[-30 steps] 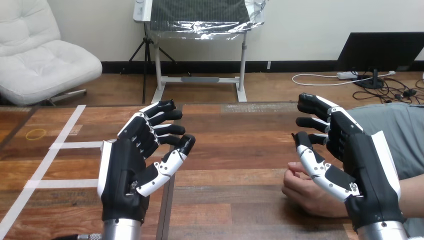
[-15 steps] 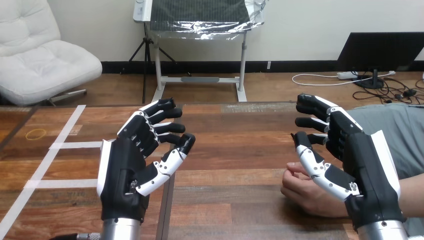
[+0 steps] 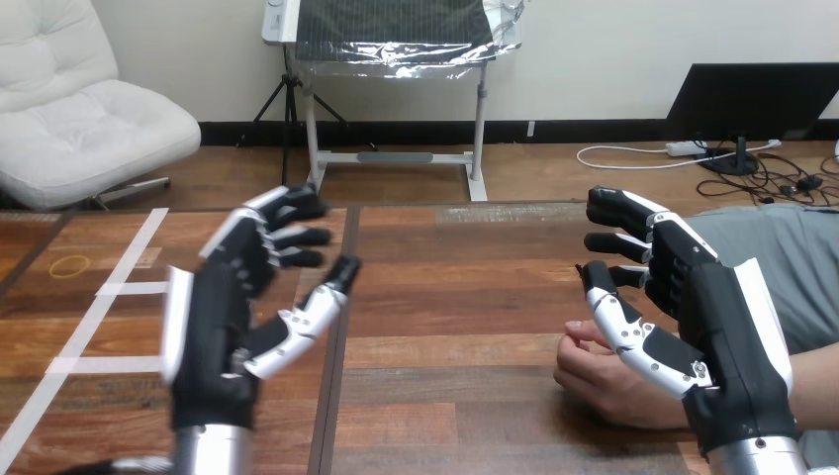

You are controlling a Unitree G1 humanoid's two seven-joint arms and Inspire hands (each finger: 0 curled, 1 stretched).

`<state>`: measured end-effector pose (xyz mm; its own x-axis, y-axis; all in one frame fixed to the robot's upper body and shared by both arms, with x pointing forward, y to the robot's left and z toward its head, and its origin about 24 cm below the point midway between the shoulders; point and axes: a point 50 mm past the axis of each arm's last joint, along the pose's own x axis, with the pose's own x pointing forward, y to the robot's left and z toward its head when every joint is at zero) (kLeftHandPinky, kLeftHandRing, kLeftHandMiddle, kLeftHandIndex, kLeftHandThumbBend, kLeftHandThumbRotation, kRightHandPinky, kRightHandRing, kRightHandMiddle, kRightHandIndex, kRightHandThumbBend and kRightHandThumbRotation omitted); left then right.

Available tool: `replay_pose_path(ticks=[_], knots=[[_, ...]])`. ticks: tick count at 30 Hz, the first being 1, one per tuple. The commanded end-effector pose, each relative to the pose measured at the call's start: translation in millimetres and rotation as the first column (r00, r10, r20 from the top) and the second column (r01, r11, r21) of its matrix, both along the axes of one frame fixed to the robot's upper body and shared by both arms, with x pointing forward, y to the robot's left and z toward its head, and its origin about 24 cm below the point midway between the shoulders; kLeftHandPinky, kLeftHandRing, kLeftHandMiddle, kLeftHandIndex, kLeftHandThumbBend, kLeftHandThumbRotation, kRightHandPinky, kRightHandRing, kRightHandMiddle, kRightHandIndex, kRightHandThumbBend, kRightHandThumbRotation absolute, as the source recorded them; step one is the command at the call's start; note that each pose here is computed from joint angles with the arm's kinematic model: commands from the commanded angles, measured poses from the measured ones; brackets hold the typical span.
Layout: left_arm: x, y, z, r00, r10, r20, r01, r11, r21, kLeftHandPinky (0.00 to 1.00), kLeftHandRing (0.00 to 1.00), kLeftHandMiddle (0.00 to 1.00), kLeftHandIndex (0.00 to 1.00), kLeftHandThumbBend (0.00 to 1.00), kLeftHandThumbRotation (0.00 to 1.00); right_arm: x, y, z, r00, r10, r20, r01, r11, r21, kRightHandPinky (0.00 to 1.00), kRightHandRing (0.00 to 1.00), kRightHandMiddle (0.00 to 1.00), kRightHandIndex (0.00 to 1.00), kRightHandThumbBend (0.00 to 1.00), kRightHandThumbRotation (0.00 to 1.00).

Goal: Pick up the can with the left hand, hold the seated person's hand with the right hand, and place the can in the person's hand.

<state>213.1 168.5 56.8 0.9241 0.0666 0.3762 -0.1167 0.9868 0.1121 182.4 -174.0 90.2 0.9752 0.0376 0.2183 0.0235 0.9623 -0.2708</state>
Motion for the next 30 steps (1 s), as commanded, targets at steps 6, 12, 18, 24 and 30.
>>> replay_pose_path(ticks=[6, 12, 18, 24, 30], knots=[[9.7, 33.5, 40.1, 0.989, 0.093, 0.111, -0.116, 0.97, 0.212, 0.66, 0.71, 0.75, 0.75, 0.58, 0.0, 9.5, -0.5, 13.5, 0.997, 0.022, 0.076, -0.021, 1.0, -0.004, 0.64, 0.77, 0.82, 0.79, 0.31, 0.0], [13.5, 50.7, 48.8, 0.986, 0.131, 0.102, -0.159, 0.924, 0.348, 0.69, 0.72, 0.76, 0.76, 0.61, 0.04, 10.1, -0.6, 14.1, 0.997, 0.017, 0.073, -0.017, 1.0, -0.008, 0.64, 0.77, 0.82, 0.79, 0.31, 0.0], [18.0, 67.3, 53.1, 0.986, 0.156, 0.06, -0.166, 0.872, 0.46, 0.72, 0.75, 0.79, 0.78, 0.63, 0.14, 11.4, 0.0, 15.4, 0.997, 0.018, 0.076, -0.017, 1.0, -0.012, 0.64, 0.77, 0.82, 0.79, 0.31, 0.0], [24.4, 79.1, 53.2, 0.985, 0.171, 0.024, -0.157, 0.833, 0.53, 0.72, 0.76, 0.8, 0.79, 0.66, 0.2, 12.2, 0.1, 16.4, 0.996, 0.025, 0.085, -0.024, 1.0, -0.012, 0.64, 0.77, 0.83, 0.79, 0.31, 0.0], [31.8, 88.1, 50.2, 0.984, 0.18, -0.008, -0.142, 0.805, 0.576, 0.71, 0.75, 0.79, 0.79, 0.69, 0.23, 13.0, -0.5, 16.7, 0.996, 0.033, 0.086, -0.032, 0.999, -0.012, 0.64, 0.77, 0.83, 0.79, 0.3, 0.0]])
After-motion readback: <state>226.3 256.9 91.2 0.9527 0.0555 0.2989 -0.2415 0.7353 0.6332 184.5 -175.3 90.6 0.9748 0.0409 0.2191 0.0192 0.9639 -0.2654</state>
